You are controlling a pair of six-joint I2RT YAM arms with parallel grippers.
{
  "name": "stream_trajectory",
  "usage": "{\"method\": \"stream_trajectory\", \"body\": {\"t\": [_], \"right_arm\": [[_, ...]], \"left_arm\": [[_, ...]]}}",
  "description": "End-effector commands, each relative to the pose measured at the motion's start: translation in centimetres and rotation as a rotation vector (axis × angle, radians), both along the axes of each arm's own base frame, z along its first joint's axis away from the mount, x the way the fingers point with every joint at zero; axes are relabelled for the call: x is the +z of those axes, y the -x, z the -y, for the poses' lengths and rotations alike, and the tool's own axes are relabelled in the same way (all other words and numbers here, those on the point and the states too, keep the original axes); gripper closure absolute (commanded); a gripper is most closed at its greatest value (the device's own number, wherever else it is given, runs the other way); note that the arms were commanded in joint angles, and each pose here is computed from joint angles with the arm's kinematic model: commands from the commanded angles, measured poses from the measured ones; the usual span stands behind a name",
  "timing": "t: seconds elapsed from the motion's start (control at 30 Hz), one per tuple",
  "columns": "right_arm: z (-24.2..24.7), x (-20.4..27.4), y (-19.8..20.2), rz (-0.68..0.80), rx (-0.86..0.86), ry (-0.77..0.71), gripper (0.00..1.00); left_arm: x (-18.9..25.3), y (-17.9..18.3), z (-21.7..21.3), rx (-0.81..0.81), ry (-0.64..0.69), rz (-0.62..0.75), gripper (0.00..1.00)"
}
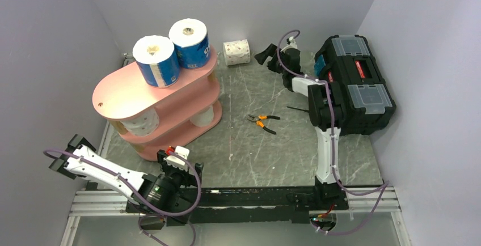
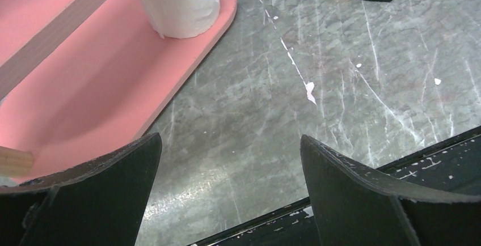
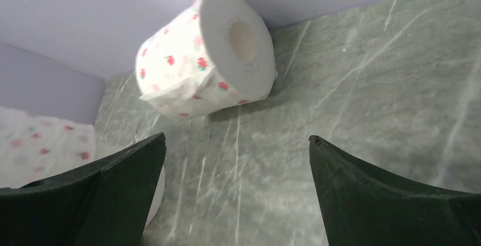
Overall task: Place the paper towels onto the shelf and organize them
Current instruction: Pick up the paper towel from the center of the board.
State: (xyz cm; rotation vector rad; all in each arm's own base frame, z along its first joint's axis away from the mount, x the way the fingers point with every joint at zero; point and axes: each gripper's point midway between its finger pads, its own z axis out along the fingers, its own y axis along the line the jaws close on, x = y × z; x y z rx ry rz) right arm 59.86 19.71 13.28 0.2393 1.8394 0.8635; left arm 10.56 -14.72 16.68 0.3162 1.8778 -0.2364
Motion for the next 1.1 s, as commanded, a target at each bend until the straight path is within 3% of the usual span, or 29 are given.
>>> {"method": "stream_trajectory", "body": {"t": [0.0,0.2,0.5,1.07], "right_arm": [[-3.3,4.1,-2.9,0.143,0.115,-0.123,0.01],[-3.0,1.2,-7.2,0.155,0.084,-0.184,0.00],[-4.0,1.6,-10.0,0.222,0.139,-0.260,0.00],[-9.5,0.6,-6.9,0.184,0.294,-0.271,0.01]], "left_arm": [[0.0,0.2,0.6,-0.020,0.024,-0.001,0.01],[0.5,-0.1,0.1,0.020,-0.022,0.039,0.01],[-0.6,0.0,0.3,0.044,-0.041,0.044,0.01],[-0.9,-0.2,0.1,0.053,-0.043,0.052,0.01]]}}
